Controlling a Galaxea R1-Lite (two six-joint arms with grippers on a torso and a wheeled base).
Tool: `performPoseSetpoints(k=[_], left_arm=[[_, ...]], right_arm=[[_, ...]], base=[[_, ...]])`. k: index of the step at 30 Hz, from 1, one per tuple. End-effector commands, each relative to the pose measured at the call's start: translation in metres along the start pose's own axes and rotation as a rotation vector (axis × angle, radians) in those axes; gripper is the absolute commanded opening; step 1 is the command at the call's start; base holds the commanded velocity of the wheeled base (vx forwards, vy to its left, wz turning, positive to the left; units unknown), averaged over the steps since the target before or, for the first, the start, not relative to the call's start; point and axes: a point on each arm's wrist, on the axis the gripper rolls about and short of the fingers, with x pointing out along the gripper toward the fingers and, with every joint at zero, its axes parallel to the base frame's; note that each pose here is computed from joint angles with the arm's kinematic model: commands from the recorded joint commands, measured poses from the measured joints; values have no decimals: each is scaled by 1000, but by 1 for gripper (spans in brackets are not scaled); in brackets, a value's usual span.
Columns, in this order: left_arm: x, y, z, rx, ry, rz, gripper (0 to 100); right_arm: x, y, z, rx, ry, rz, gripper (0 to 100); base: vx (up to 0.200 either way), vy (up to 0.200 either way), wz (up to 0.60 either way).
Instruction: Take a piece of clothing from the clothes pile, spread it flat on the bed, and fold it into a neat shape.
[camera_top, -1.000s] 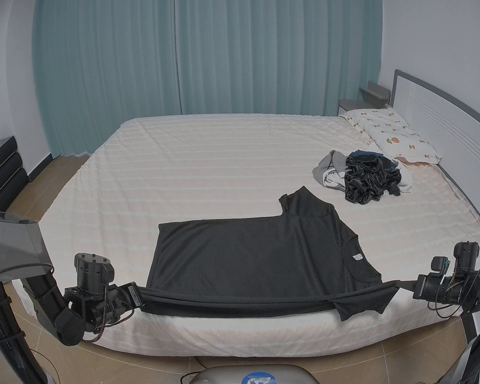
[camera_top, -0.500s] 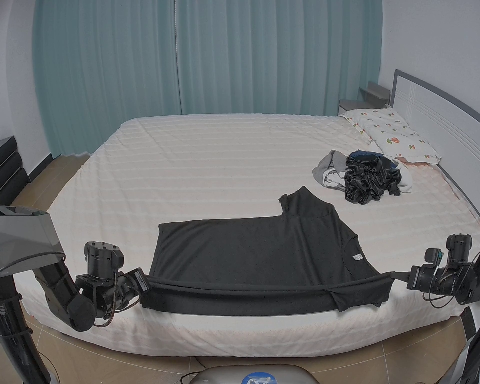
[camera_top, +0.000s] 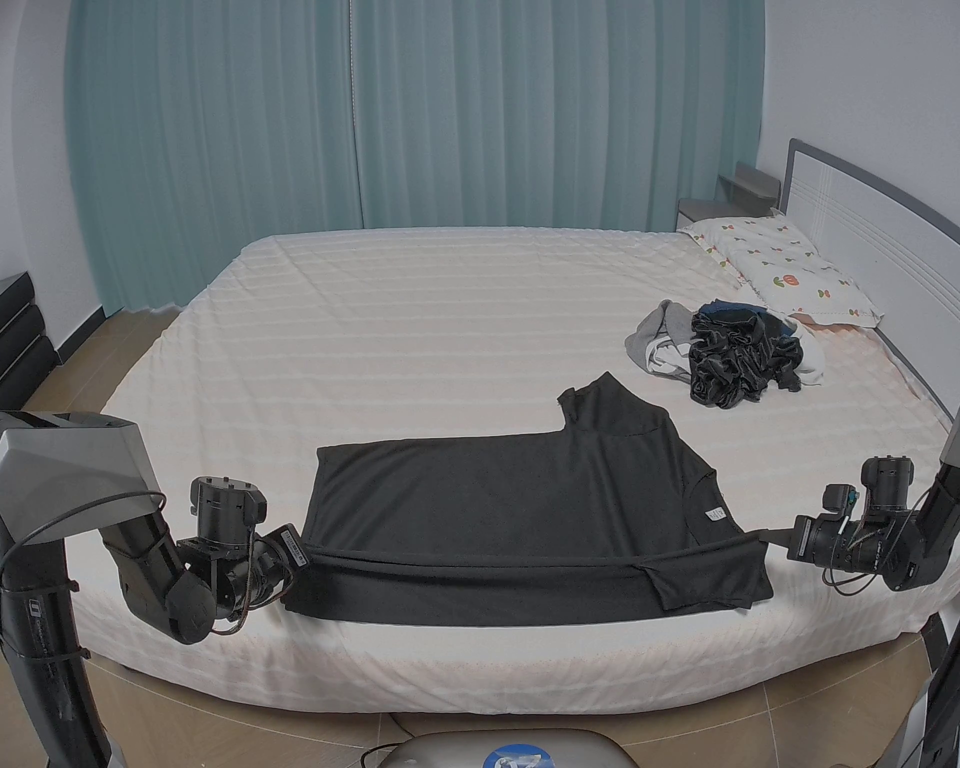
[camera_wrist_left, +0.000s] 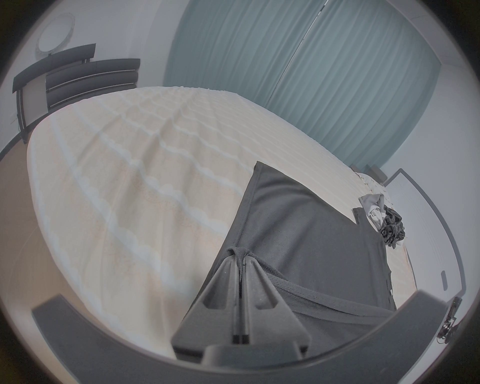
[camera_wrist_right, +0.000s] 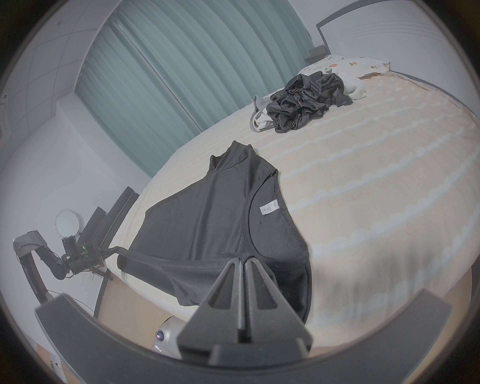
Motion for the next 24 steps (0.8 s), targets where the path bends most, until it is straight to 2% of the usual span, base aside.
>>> performPoseSetpoints(k=[1,9,14,24], left_arm=[[12,0,-2,-14,3,4,0],[24,2,-8,-14,17,16,0],[27,-1,-3,-59,0,6,0],[26,-3,0,-86,-8,-5,0]], right_arm=[[15,-1,0,-1,10,1,0],[28,-3,3,-9,-2,-18,0],[33,-2,7,7,-17,-22,0],[42,-4,7,39,-41,-21,0]], base=[[0,0,0],[0,0,0],[0,0,0],[0,0,0]])
